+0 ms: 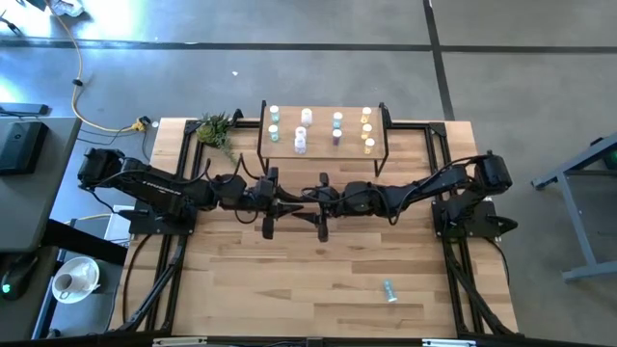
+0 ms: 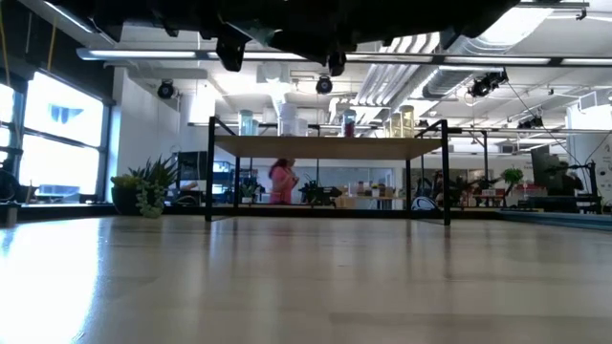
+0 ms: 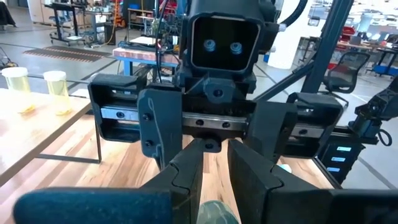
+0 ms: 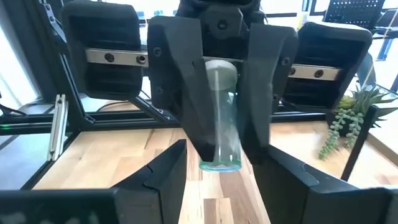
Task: Pick and place medicine bottles onto shelf by color
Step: Put the green pill bottle on the shelf aligned with the other green pill bottle
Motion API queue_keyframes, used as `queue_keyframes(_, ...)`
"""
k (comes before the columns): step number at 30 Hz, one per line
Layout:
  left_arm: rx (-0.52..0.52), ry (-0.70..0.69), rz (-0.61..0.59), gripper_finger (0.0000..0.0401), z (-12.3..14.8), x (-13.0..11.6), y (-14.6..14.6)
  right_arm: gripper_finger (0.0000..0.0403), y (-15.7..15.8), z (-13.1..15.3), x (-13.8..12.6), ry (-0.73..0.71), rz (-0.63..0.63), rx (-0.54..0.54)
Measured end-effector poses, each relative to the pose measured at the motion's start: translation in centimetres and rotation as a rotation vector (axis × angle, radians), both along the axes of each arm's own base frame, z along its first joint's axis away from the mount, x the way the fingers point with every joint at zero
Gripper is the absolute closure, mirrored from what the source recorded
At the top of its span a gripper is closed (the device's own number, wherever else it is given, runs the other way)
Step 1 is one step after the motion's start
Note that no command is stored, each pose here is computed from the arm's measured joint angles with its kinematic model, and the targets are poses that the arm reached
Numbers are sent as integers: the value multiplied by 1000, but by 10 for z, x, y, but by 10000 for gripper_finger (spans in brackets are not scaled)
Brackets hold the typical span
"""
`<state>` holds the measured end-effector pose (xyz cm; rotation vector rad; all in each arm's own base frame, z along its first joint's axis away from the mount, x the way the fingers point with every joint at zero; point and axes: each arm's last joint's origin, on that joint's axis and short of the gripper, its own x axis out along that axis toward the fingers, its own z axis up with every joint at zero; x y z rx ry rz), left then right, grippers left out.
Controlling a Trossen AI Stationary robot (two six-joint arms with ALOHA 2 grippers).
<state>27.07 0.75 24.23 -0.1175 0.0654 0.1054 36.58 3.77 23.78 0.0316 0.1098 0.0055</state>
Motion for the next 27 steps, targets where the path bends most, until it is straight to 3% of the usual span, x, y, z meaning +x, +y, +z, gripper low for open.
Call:
queue_keyframes(13, 27, -25, -1, 339, 3, 0, 0, 235, 0, 4, 2, -33, 11, 39)
queue_keyframes(27, 53, -18, 1, 339, 2, 0, 0, 276, -5, 3, 2, -20, 29, 105)
